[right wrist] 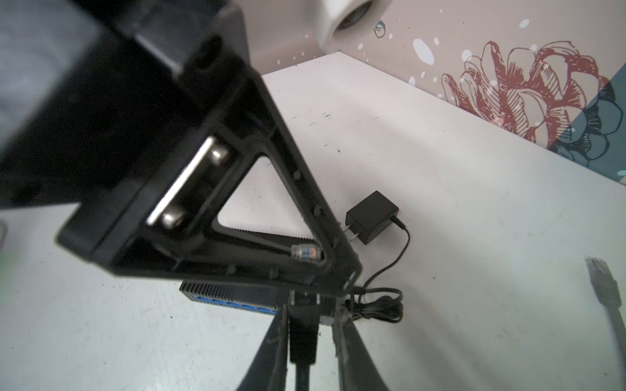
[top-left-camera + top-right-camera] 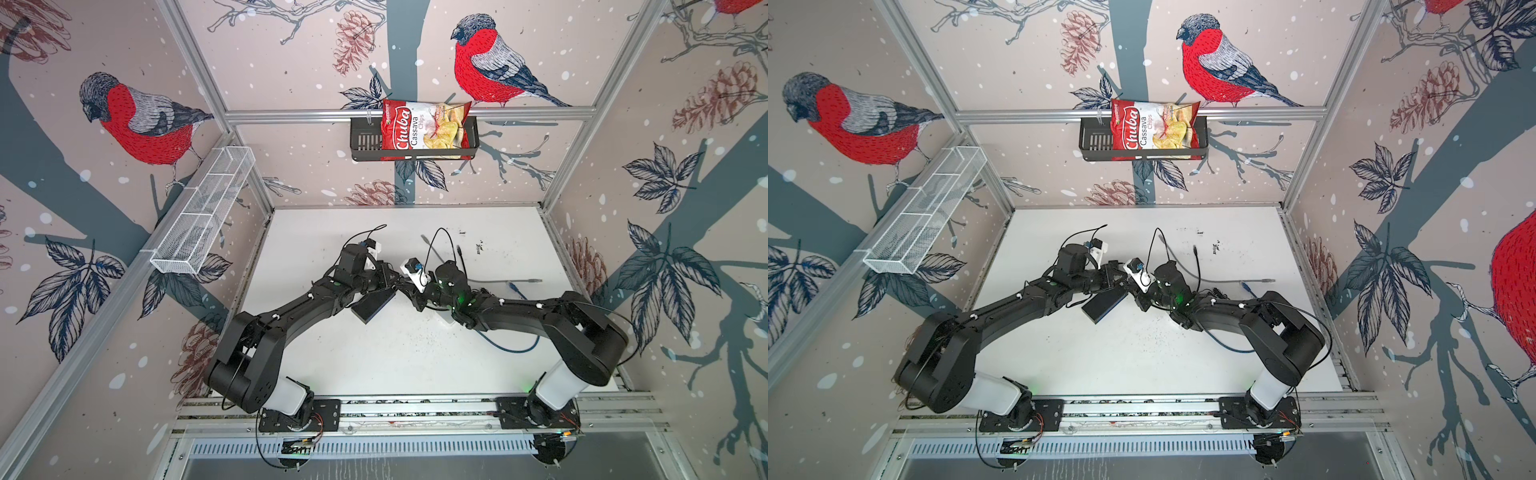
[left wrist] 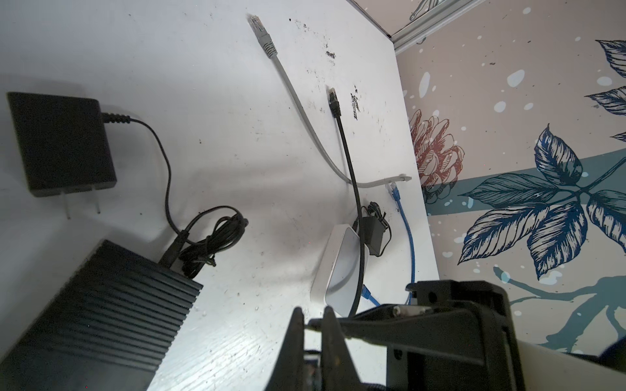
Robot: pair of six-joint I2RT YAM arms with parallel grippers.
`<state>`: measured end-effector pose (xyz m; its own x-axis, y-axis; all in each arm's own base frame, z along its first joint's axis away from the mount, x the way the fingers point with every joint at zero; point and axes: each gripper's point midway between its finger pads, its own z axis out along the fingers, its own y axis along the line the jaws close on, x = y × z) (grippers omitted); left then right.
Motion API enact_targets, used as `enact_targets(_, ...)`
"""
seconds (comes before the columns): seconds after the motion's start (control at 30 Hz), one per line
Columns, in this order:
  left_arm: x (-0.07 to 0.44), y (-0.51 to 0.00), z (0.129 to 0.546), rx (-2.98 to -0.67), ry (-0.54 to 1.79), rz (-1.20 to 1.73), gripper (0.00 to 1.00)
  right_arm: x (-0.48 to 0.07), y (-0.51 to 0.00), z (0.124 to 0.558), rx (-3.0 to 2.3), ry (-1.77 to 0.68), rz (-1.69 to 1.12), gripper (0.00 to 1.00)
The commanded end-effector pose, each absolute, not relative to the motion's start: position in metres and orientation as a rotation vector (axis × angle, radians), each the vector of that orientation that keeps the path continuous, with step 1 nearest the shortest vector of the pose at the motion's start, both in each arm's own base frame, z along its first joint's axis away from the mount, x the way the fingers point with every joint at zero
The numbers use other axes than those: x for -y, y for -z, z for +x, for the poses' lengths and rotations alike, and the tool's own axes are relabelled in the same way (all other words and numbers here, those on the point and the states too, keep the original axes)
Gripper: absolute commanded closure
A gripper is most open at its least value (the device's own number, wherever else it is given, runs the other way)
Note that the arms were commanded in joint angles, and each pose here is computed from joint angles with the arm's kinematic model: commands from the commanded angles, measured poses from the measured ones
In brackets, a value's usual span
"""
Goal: Insert the plug into the switch port
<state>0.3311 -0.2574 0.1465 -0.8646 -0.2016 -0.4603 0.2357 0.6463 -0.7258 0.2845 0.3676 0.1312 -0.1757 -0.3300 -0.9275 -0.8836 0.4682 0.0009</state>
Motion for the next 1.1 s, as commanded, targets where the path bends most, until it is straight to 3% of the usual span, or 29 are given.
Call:
enact_targets(0.0,0.2597,-0.1551,0.3329,-2.319,1.150,0.056,0.97,-0.3712,-0.1442,0.2822,-1.692,-0.770,-1.020,0.76)
enact_targets(0.67,0.2582,-0.1575,0.3303,-2.306,1.156,0.057,0.97,-0.3747,-0.1475,0.2806,-1.676,-0.835,-1.008,0.81)
enact_targets(1.07,0.2592,-0.1599,0.3309,-2.299,1.157,0.064,0.97,-0.3736,-0.1416,0.2802,-1.695,-0.842,-1.006,0.77)
